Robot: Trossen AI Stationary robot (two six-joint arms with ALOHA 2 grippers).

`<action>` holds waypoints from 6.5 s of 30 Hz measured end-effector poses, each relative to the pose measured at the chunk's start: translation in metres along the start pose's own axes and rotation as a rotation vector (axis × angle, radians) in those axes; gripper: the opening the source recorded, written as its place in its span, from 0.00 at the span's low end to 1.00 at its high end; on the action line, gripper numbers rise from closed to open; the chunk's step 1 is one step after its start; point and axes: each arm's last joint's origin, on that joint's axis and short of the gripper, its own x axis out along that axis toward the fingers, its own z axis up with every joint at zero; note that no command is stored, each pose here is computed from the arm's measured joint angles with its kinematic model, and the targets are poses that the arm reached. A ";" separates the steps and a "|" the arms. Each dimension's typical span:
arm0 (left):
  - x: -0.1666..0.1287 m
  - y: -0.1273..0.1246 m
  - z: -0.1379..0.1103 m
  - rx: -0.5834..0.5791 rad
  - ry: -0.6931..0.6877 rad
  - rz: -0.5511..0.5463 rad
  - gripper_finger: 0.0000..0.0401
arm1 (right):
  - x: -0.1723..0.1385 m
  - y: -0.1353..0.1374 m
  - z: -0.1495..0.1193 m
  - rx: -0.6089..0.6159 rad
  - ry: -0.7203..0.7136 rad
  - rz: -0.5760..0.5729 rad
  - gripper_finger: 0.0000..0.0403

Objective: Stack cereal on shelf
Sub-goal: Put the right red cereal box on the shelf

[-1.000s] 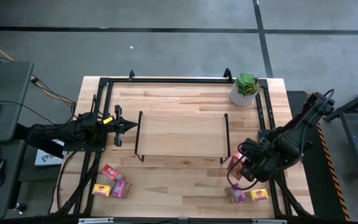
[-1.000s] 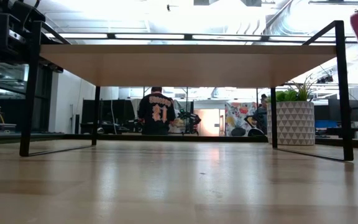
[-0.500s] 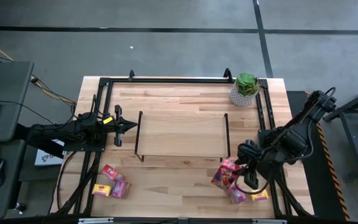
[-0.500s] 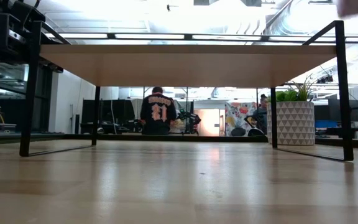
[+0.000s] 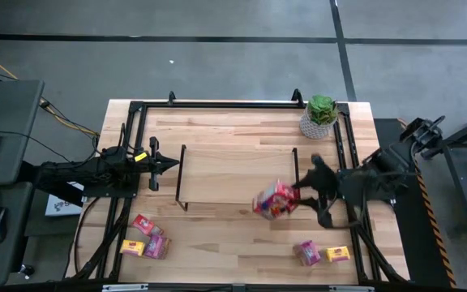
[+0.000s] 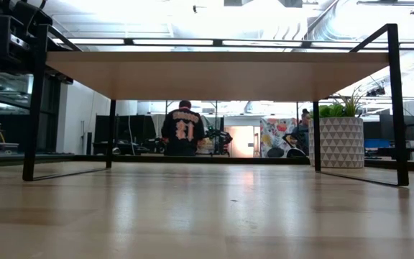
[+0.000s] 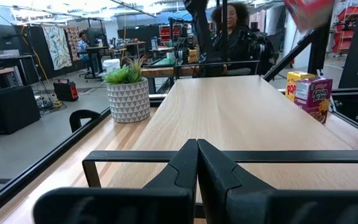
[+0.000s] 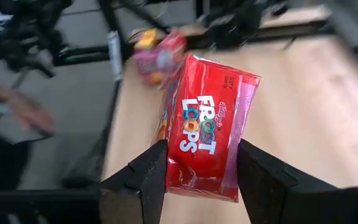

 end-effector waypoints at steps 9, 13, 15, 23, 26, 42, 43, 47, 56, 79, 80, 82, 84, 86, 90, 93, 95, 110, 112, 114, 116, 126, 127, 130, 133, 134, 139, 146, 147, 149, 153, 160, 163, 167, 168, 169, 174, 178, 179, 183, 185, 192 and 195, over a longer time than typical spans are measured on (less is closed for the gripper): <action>0.000 0.000 0.000 0.000 0.000 0.000 0.01 | 0.002 -0.035 0.015 -0.212 0.012 -0.232 0.40; 0.000 0.000 0.000 0.000 0.001 0.000 0.01 | 0.006 -0.047 0.012 -0.218 0.087 -0.270 0.40; 0.000 0.000 0.000 0.000 0.000 0.000 0.01 | 0.008 -0.053 0.008 -0.202 0.141 -0.305 0.40; 0.000 0.000 0.000 0.000 0.000 0.000 0.01 | 0.038 -0.068 -0.002 -0.178 0.370 -0.356 0.40; 0.000 0.000 0.000 0.000 0.001 0.000 0.01 | 0.053 -0.072 -0.003 -0.219 0.433 -0.330 0.40; 0.000 0.000 0.000 0.000 0.000 0.000 0.01 | 0.062 -0.096 -0.006 -0.384 0.587 -0.329 0.40; 0.000 0.000 0.000 0.000 0.000 0.000 0.01 | 0.062 -0.096 -0.006 -0.406 0.590 -0.330 0.40; 0.000 0.000 0.000 0.000 0.000 0.000 0.01 | 0.062 -0.097 -0.006 -0.440 0.598 -0.353 0.40; 0.000 0.000 0.000 0.000 0.000 0.000 0.01 | 0.061 -0.105 -0.006 -0.424 0.622 -0.352 0.40; 0.000 0.000 0.000 0.000 0.001 0.000 0.01 | 0.067 -0.106 0.000 -0.503 0.571 -0.284 0.40; 0.000 0.000 0.000 0.000 0.000 0.000 0.01 | 0.067 -0.106 0.000 -0.494 0.565 -0.287 0.40; 0.000 0.000 0.000 0.000 0.000 0.000 0.01 | 0.067 -0.106 0.000 -0.486 0.563 -0.289 0.40; 0.000 0.000 0.000 0.000 0.000 0.000 0.01 | 0.067 -0.106 0.000 -0.485 0.563 -0.290 0.40; 0.000 0.000 0.000 0.000 0.000 0.000 0.01 | 0.067 -0.106 0.000 -0.504 0.566 -0.284 0.40; 0.000 0.000 0.000 0.000 0.000 0.000 0.01 | 0.068 -0.106 0.001 -0.508 0.561 -0.284 0.40; 0.000 0.000 0.000 0.000 0.000 0.000 0.01 | 0.068 -0.106 0.002 -0.484 0.546 -0.292 0.40; 0.000 0.000 0.000 0.000 0.000 0.000 0.01 | 0.068 -0.106 0.002 -0.483 0.544 -0.295 0.40; 0.000 0.000 0.000 0.000 0.000 0.000 0.01 | 0.068 -0.105 0.002 -0.494 0.544 -0.260 0.40; 0.000 0.000 0.000 0.000 0.000 0.000 0.01 | 0.068 -0.104 0.002 -0.490 0.544 -0.246 0.40; 0.000 0.000 0.000 0.000 0.000 0.000 0.01 | 0.068 -0.104 0.002 -0.478 0.542 -0.246 0.40; 0.000 0.000 0.000 0.000 0.000 0.000 0.01 | 0.068 -0.104 0.002 -0.475 0.541 -0.247 0.40; 0.000 0.000 0.000 0.000 0.000 0.000 0.01 | 0.068 -0.105 0.002 -0.487 0.541 -0.263 0.40; 0.000 0.000 0.000 0.000 0.000 0.000 0.01 | 0.068 -0.105 0.002 -0.487 0.541 -0.263 0.40; 0.000 0.000 0.000 0.000 0.001 0.000 0.01 | 0.068 -0.105 0.002 -0.485 0.541 -0.259 0.40; 0.000 0.000 0.000 0.000 0.000 0.000 0.01 | 0.068 -0.105 0.002 -0.485 0.541 -0.259 0.40; 0.000 0.000 0.000 0.000 0.000 0.000 0.01 | 0.068 -0.105 0.002 -0.485 0.541 -0.259 0.40; 0.000 0.000 0.000 0.000 0.000 0.000 0.01 | 0.068 -0.105 0.002 -0.476 0.540 -0.260 0.47; 0.000 0.000 0.000 0.000 0.000 0.000 0.01 | 0.067 -0.105 0.001 -0.464 0.544 -0.273 0.66; 0.000 0.000 0.000 0.000 0.000 0.000 0.01 | 0.067 -0.105 0.001 -0.464 0.544 -0.274 0.68; 0.000 0.000 0.000 0.000 0.000 0.000 0.01 | 0.067 -0.105 0.001 -0.465 0.544 -0.273 0.71; 0.000 0.000 0.000 0.000 0.000 0.000 0.01 | 0.067 -0.105 0.002 -0.475 0.545 -0.288 0.73; 0.000 0.000 0.000 0.000 0.000 0.000 0.01 | 0.067 -0.106 0.002 -0.482 0.545 -0.302 0.74; 0.000 0.000 0.000 0.000 0.000 0.000 0.01 | 0.067 -0.106 0.002 -0.481 0.544 -0.297 0.74; 0.000 0.000 0.000 0.000 0.000 0.000 0.01 | 0.067 -0.106 0.002 -0.480 0.544 -0.292 0.74; 0.000 0.000 0.000 0.000 0.000 0.000 0.01 | 0.067 -0.106 0.002 -0.486 0.545 -0.290 0.74; 0.000 0.000 0.000 0.000 0.000 0.000 0.01 | 0.066 -0.106 0.002 -0.495 0.547 -0.287 0.74; 0.000 0.000 0.000 0.000 0.000 0.000 0.01 | 0.066 -0.106 0.002 -0.517 0.550 -0.292 0.74; 0.000 0.000 0.000 0.000 0.000 0.000 0.01 | 0.064 -0.106 0.003 -0.517 0.541 -0.292 0.74; 0.000 0.000 0.000 0.000 0.000 0.000 0.01 | 0.062 -0.106 0.003 -0.516 0.537 -0.294 0.74; 0.000 0.000 0.000 0.000 0.000 0.000 0.01 | 0.053 -0.104 0.011 -0.495 0.509 -0.277 0.74; 0.000 0.000 0.000 0.000 0.000 0.000 0.01 | 0.046 -0.102 0.019 -0.471 0.476 -0.245 0.74; 0.000 0.000 0.000 0.000 0.000 0.000 0.01 | 0.026 -0.095 0.041 -0.394 0.359 -0.097 0.74; 0.000 0.000 0.000 0.000 0.000 0.000 0.01 | 0.023 -0.093 0.044 -0.348 0.339 -0.069 0.74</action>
